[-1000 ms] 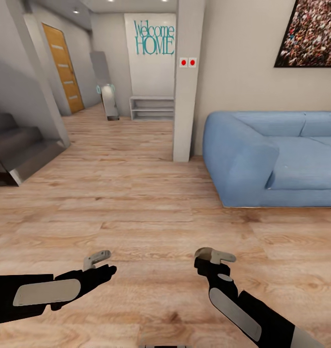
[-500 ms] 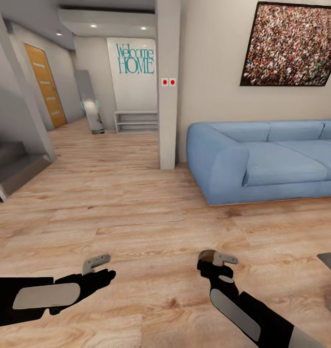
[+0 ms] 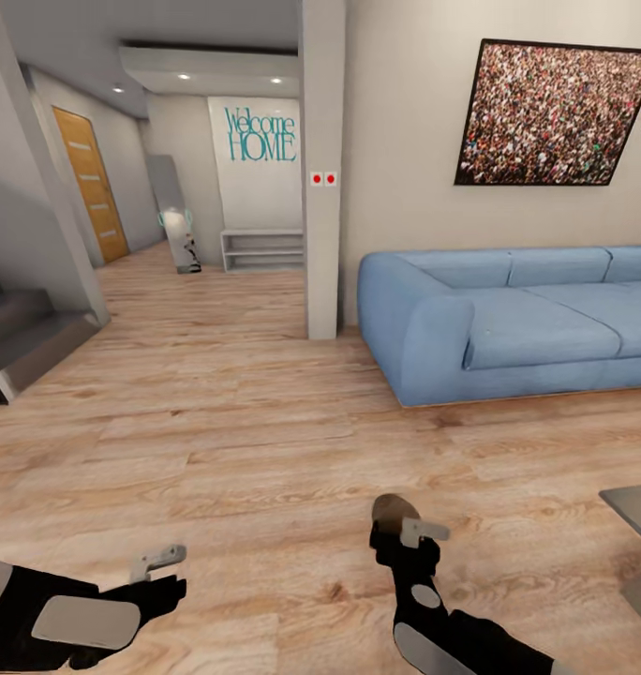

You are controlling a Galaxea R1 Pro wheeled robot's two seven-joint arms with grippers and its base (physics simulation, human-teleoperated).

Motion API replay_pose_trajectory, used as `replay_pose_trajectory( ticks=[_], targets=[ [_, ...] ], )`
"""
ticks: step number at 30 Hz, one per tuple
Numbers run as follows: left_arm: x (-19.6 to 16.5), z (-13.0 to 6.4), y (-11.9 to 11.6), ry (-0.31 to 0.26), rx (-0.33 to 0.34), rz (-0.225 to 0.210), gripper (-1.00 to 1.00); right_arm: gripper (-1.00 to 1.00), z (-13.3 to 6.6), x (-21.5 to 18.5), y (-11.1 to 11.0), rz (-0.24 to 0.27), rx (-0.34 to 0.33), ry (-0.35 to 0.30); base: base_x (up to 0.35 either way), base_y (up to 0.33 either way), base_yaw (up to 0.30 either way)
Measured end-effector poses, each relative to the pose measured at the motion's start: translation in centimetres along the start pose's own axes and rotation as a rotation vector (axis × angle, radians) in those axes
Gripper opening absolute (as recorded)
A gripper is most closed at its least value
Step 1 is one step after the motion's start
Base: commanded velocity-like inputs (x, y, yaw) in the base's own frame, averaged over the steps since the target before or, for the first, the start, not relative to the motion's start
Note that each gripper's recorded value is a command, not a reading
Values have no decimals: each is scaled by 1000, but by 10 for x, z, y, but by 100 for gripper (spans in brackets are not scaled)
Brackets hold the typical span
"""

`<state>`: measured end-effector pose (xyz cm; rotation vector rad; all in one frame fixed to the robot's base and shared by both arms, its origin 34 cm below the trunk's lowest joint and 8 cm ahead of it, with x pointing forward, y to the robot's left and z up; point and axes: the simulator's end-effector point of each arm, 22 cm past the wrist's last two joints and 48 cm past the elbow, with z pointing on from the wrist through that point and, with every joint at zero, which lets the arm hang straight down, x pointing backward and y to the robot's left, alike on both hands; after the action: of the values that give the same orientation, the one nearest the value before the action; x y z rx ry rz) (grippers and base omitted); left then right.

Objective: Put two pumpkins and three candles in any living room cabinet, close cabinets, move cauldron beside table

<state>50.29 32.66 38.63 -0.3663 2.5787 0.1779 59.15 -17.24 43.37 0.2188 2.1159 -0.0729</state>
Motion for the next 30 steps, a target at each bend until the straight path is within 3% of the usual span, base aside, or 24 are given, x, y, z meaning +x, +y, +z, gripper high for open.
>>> replay_pose_trajectory(
  ticks=[2, 4, 5, 6, 9, 16, 22, 27, 30],
  targets=[
    [-2, 5, -5, -2, -3, 15, 100, -100, -1, -3, -2, 2, 3, -12, 0, 0, 0],
    [9, 16, -9, 30, -23, -8, 100, -100, -5, 5, -6, 5, 11, 0, 0, 0, 0],
    [27, 39, -7, 25, 10, 9, 100, -100, -8, 27, -23, 12, 43, -3, 0, 0, 0],
    [35, 40, -6, 35, 10, 17, 100, -100, -9, 57, -49, 16, 102, 42, 0, 0, 0],
    [43, 37, -8, 46, 10, 25, 100, -100, -9, 48, -54, 16, 115, 23, 0, 0, 0],
    [55, 41, -22, 31, -8, 54, 100, -100, -6, 53, -94, -3, 206, 1, -69, 47, -131],
    [44, 33, -21, 22, -16, 55, 100, -100, -5, 49, -88, -20, 163, 0, -247, 181, -250],
    [27, 40, -9, -23, -40, 61, 100, -100, -5, 59, -79, -50, 150, 29, -260, 193, -261],
    [25, 48, -4, -23, -55, 91, 100, -100, -3, 64, -81, -65, 136, 33, -191, 148, -263]
  ],
)
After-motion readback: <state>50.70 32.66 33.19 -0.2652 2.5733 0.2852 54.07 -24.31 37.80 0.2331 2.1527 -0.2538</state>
